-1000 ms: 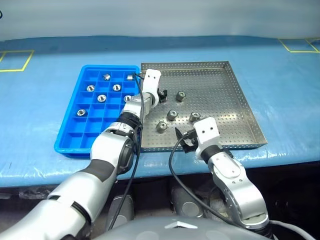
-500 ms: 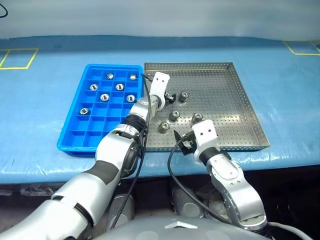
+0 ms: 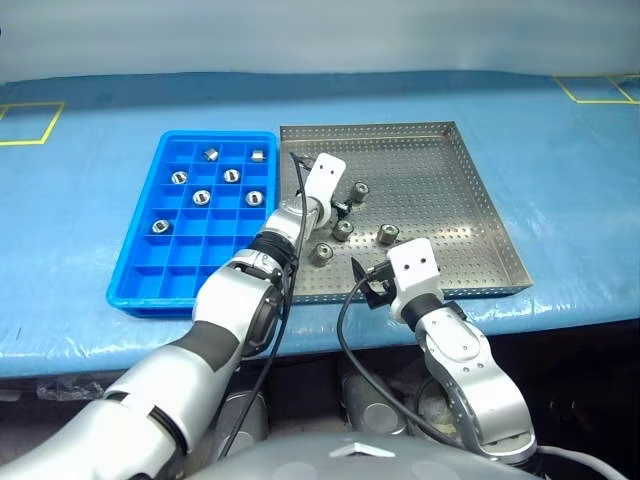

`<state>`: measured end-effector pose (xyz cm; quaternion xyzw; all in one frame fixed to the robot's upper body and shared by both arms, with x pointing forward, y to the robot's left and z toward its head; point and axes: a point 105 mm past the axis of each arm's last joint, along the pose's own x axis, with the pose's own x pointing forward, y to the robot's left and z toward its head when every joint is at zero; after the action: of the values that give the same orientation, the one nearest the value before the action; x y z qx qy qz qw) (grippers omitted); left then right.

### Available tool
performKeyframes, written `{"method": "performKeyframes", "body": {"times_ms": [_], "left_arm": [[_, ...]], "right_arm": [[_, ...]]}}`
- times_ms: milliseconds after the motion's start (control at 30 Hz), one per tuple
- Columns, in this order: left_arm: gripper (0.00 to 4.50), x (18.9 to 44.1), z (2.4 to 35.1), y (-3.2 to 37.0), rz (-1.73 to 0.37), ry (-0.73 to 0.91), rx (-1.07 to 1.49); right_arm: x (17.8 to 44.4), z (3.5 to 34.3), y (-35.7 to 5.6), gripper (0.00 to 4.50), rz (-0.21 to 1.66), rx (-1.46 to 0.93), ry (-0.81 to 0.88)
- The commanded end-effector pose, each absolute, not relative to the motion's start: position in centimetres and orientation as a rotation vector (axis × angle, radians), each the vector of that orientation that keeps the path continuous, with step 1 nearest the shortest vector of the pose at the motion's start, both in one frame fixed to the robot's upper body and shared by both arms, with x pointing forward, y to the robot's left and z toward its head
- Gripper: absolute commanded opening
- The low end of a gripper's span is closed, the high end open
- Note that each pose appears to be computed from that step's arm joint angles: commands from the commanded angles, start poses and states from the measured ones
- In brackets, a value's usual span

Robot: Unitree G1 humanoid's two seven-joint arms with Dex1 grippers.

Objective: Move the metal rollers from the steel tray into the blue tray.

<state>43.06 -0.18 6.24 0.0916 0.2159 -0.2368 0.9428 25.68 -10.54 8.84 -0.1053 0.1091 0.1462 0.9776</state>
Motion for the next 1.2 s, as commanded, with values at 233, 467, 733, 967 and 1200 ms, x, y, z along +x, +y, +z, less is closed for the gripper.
{"method": "performKeyframes", "body": {"times_ms": [233, 467, 733, 967, 1200], "left_arm": [[1.82, 43.9, 7.8, 0.3, -0.441, 0.397, 0.076], [1.72, 45.3, 11.5, 1.8, -0.433, 0.261, -0.012], [1.72, 43.5, 16.2, 7.1, -0.460, 0.006, 0.032], [1.72, 39.6, 17.4, 12.5, -0.370, -0.066, 0.153], [1.72, 35.9, 15.5, 15.0, -0.332, -0.024, 0.235]], "right_arm": [[25.8, 10.1, -10.8, 4.50, 0.275, -0.204, 0.165], [25.9, 10.2, -10.3, 4.50, 0.294, -0.204, 0.161], [26.3, 10.9, -8.5, 4.50, 0.387, -0.213, 0.128], [26.5, 11.2, -6.9, 4.50, 0.478, -0.226, 0.110], [26.5, 11.2, -6.0, 4.50, 0.533, -0.237, 0.101]]}}
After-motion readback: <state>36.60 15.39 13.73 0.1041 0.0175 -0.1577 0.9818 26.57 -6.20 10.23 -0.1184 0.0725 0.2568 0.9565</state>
